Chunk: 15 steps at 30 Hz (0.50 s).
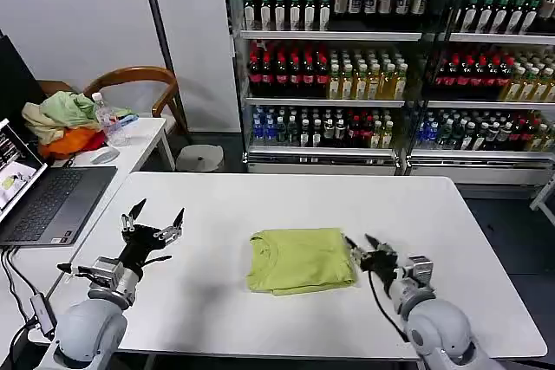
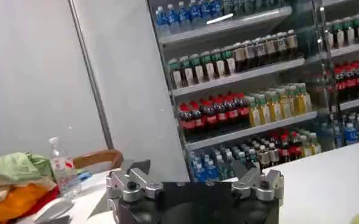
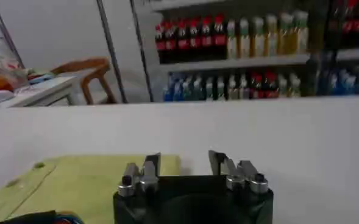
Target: Fold and organize the clothes.
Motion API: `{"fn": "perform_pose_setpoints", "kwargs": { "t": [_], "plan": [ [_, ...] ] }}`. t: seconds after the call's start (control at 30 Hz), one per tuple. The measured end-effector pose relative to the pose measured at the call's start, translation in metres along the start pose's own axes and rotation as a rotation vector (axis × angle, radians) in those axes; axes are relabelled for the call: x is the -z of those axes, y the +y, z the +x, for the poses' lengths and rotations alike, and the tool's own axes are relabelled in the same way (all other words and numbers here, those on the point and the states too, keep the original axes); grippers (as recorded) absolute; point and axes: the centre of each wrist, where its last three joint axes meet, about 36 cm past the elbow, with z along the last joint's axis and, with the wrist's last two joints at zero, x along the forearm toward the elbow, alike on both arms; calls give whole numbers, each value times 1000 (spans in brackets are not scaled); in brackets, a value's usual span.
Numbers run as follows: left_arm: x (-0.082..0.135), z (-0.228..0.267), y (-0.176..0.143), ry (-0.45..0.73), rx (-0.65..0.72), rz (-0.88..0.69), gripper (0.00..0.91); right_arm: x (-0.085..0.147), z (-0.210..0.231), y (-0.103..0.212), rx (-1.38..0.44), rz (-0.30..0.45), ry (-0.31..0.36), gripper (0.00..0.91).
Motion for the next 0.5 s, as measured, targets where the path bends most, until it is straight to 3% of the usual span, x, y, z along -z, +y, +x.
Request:
{"fn": "perform_pose_setpoints", "kwargs": {
  "t": [0.23,0.5],
  "plan": [
    [2,1,-3,-8,-10,2,907,14,1,-13,-68,92,-108,907],
    [0,1,-5,-4,-12,7,907,14,4,-13,-85,143,-160,907]
  ]
}}
